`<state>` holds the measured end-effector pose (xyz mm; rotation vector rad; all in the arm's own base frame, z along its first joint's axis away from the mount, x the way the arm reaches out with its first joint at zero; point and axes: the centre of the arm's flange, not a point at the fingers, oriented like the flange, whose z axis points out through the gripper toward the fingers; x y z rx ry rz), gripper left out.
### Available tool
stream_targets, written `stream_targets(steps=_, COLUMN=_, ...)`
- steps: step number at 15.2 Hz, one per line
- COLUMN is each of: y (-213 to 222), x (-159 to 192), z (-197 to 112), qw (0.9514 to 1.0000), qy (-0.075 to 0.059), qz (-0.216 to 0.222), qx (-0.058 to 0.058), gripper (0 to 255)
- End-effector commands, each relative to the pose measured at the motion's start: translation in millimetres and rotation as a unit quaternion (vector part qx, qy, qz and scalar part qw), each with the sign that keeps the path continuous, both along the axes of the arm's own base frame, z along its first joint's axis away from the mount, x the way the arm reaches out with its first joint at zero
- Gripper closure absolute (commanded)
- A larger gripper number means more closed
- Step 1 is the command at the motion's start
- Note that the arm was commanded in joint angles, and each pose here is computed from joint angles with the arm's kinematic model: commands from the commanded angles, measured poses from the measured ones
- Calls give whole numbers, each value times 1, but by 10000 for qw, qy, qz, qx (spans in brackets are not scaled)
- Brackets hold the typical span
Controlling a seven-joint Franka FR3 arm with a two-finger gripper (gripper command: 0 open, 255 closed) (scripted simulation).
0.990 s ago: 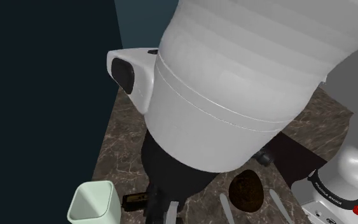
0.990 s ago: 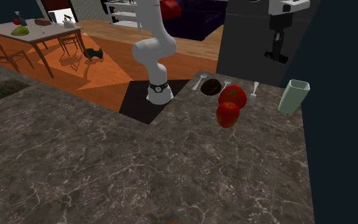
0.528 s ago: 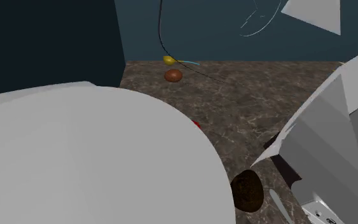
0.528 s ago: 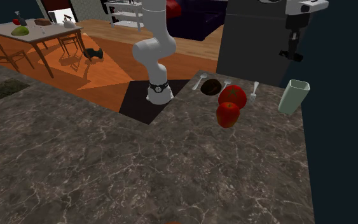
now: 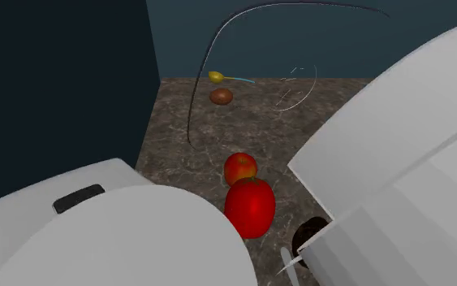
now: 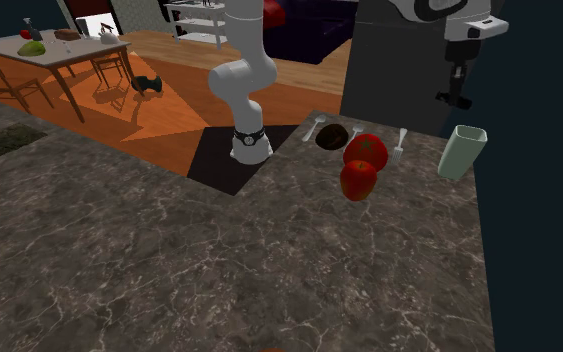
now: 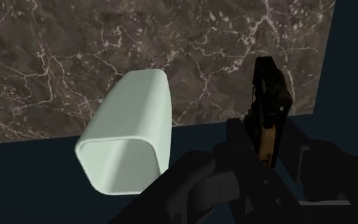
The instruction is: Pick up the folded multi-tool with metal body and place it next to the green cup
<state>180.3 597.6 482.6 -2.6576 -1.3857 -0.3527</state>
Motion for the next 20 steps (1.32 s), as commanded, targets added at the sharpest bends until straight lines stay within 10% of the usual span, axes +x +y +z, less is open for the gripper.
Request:
stream_targets(steps=1, y=-1, x=0, z=-10, qw=10000, qy=-1, qz=0, qx=3, gripper=255)
stream_targets(steps=20, y=-1, x=0, z=-110, qw=10000, qy=-1, qz=0, qx=3, gripper=255)
